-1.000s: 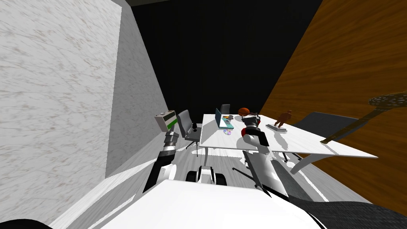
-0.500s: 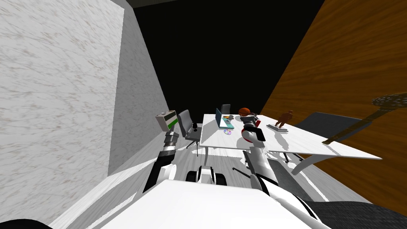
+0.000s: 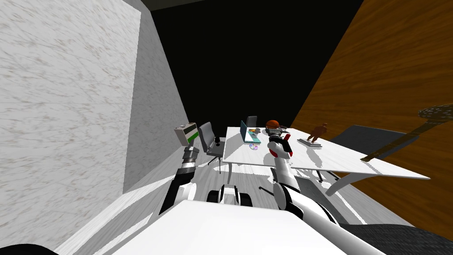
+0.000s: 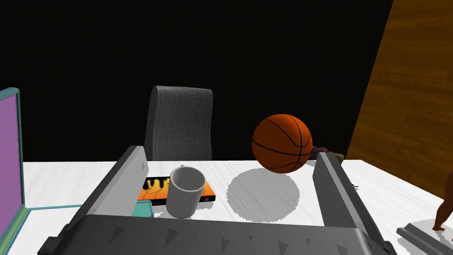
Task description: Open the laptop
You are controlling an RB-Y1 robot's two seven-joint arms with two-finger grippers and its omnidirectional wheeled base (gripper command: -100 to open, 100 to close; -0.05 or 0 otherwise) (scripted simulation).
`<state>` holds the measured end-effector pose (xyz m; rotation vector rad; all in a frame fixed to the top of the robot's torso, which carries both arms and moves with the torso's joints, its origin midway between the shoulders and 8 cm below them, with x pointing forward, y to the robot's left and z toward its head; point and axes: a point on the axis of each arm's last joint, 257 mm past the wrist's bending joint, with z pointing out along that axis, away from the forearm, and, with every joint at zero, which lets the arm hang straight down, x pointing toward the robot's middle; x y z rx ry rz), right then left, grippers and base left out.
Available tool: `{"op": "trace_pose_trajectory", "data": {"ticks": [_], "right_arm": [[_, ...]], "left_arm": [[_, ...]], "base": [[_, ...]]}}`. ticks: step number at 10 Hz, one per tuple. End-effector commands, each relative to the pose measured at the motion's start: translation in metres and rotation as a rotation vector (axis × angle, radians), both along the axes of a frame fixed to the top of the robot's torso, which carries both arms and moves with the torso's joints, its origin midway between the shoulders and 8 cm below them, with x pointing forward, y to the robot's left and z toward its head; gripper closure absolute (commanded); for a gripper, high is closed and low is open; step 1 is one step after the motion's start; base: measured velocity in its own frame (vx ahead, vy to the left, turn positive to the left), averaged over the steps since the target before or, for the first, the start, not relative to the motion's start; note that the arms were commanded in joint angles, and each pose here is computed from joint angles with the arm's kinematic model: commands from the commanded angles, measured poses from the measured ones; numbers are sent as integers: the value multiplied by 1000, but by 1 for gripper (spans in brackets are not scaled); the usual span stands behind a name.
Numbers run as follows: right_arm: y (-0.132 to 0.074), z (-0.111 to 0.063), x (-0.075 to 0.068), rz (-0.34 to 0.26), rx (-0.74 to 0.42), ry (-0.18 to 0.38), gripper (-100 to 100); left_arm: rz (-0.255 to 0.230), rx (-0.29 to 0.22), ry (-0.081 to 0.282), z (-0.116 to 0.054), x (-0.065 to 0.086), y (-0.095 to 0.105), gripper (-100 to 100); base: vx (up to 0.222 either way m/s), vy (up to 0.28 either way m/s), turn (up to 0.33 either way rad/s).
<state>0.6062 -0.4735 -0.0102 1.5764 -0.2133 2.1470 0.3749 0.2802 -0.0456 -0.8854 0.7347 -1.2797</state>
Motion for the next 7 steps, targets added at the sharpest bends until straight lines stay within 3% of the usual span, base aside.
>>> {"op": "trace_pose_trajectory", "data": {"ticks": [1,2,3,4,7], "right_arm": [[4,-10,20,59,154,-9,-100],[4,-15,21,61,162,-2,-100],[10,-20,34,99,258,-9,-100],[10,-21,34,99,261,-7,-100],[27,-30,58,178,449,-19,-100]], "left_arm": [[0,0,0,0,0,0,0],[0,0,0,0,0,0,0],[0,0,0,0,0,0,0],[0,0,0,0,0,0,0],[0,0,0,0,0,0,0]], "base": [[-12,-2,17],[-10,-3,17],[-11,-3,18],[-10,-4,13],[-9,-4,17]]}}
